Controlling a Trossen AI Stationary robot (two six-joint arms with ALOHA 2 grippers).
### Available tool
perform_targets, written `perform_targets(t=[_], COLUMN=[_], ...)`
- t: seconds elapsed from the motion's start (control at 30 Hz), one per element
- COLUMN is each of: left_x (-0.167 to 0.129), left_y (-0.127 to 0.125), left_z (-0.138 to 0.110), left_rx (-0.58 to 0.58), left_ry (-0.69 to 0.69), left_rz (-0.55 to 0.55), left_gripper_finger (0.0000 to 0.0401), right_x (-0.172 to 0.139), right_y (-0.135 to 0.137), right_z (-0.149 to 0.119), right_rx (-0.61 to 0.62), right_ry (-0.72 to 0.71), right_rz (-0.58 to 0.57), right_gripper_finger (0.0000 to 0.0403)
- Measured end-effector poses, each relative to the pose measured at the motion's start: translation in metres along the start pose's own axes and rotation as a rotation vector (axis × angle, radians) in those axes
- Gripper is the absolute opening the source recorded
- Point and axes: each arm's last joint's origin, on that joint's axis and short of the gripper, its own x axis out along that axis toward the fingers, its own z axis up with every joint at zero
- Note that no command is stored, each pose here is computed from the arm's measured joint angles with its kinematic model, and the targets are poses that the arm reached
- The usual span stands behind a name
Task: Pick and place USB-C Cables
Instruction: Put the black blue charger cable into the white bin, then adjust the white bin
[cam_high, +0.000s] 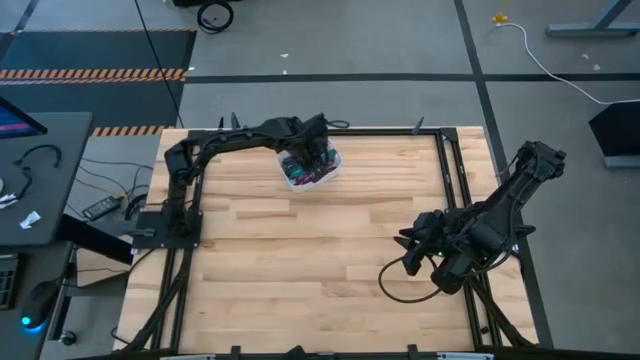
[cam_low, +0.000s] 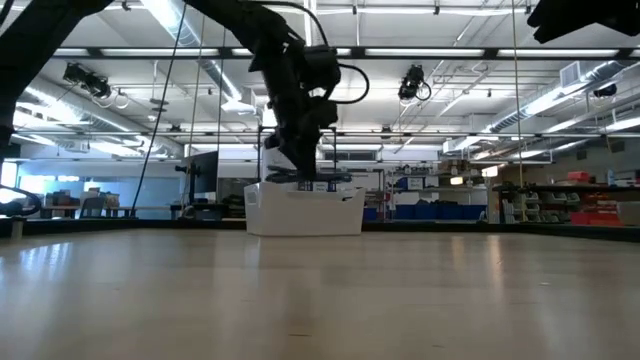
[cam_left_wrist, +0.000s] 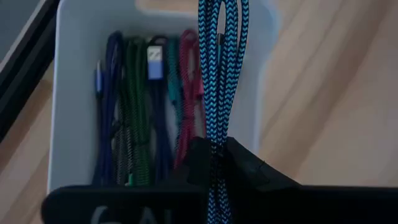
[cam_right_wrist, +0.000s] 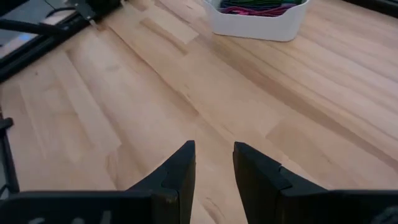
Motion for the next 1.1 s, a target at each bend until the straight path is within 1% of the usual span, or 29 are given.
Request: perform_targets(t=[0.13, 0.33, 0.43, 0.6, 0.73, 0.83, 0.97, 1.03, 1.1], left_x=[0.010, 0.023, 0.026, 0.020, -0.003, -0.030, -0.077, -0.100, -0.115], left_y=[0.005, 0.009, 0.009, 0.010, 0.010, 0.007, -0.010, -0.022, -0.030], left_z=[-0.006, -0.014, -0.014, -0.008, 0.001, 0.012, 0.016, 0.008, -0.006], left_rx=[0.009, 0.022, 0.021, 0.019, 0.018, 0.026, 0.077, 0.110, 0.111], left_ry=[0.003, -0.012, -0.031, -0.039, -0.001, 0.018, -0.001, -0.013, -0.010], left_rz=[0.048, 0.072, 0.081, 0.082, 0.086, 0.086, 0.120, 0.158, 0.187], left_gripper_finger=[0.0034, 0.0050, 0.0076, 0.0143, 0.0187, 0.0199, 0.0185, 0.0171, 0.0156], right_x=[0.002, 0.005, 0.007, 0.008, 0.008, 0.008, 0.009, 0.010, 0.012], right_y=[0.001, 0.001, 0.001, 0.002, 0.002, 0.002, 0.002, 0.001, 0.001], right_z=[0.002, 0.006, 0.007, 0.009, 0.009, 0.009, 0.010, 0.011, 0.012], right_rx=[0.020, 0.042, 0.052, 0.065, 0.067, 0.060, 0.029, 0.027, 0.035], right_ry=[-0.016, -0.024, -0.027, -0.031, -0.031, -0.031, -0.032, -0.028, -0.018], right_rz=[0.002, -0.009, -0.012, -0.011, -0.008, -0.008, -0.013, -0.017, -0.023], right_gripper_finger=[0.0113, 0.0113, 0.0113, 0.0113, 0.0113, 0.0113, 0.0113, 0.0113, 0.0113])
